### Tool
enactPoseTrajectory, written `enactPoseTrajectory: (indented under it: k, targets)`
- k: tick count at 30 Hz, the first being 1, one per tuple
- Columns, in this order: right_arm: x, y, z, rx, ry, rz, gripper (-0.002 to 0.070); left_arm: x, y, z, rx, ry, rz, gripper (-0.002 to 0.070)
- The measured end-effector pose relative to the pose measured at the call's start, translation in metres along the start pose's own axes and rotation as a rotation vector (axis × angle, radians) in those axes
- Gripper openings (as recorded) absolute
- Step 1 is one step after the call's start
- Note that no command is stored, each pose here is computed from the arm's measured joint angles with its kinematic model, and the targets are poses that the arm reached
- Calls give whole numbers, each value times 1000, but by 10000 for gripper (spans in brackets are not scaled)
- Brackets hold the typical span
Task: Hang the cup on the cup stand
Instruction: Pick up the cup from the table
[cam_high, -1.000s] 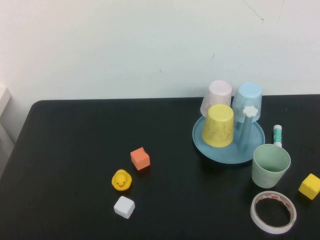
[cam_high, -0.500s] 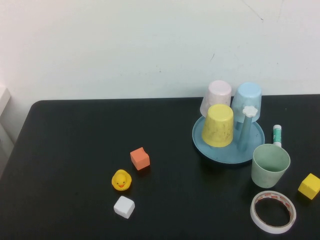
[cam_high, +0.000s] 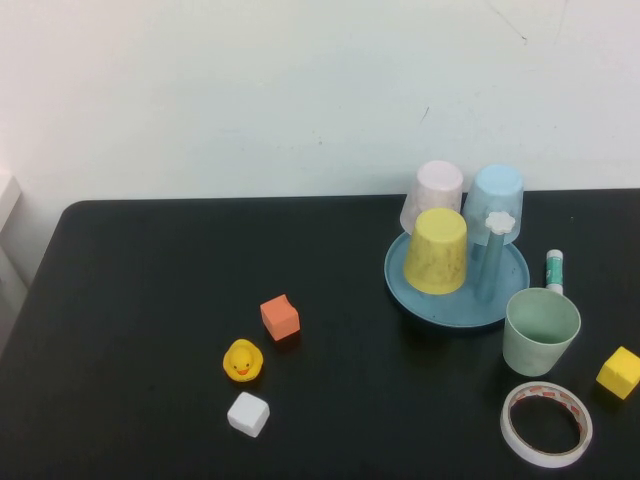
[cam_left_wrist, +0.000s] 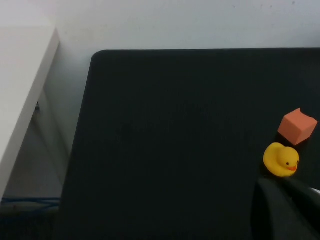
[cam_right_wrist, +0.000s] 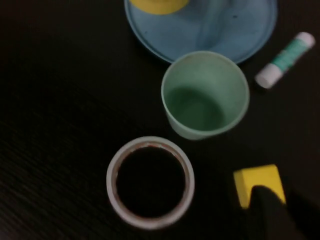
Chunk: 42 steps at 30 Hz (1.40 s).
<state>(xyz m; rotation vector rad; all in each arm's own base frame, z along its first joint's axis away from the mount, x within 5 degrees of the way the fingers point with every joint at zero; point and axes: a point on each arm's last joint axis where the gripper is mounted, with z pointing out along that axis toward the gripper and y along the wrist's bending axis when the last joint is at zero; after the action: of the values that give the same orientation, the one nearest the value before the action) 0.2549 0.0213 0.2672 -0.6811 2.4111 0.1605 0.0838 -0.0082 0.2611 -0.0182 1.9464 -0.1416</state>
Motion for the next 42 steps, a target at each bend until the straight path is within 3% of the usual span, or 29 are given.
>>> enactPoseTrajectory:
  k: [5, 8, 20, 27, 35, 38, 41, 42]
  targets:
    - [-23, -12, 61, -88, 88, -30, 275, -1, 0, 0, 2, -10, -1, -1]
    - [-32, -17, 92, -120, 127, -40, 353, -1, 0, 0, 2, -10, -2, -1]
    - [-31, -40, 166, -107, 231, -100, 391, -1, -1, 0, 10, -20, -20, -1]
    - [-21, -44, 191, -87, 240, -83, 329, -7, -6, 0, 74, -79, -168, -1]
    - [-18, -44, 197, -90, 238, -61, 53, -19, -9, -2, 145, -190, -383, -1]
    - [-24, -44, 192, -105, 234, -59, 34, -21, -11, -3, 170, -202, -466, 4]
    - [-37, -42, 172, -120, 215, -74, 32, -22, -14, -4, 217, -182, -601, 96]
    - [-42, -41, 163, -117, 203, -84, 32, -22, -16, -4, 242, -166, -662, 161]
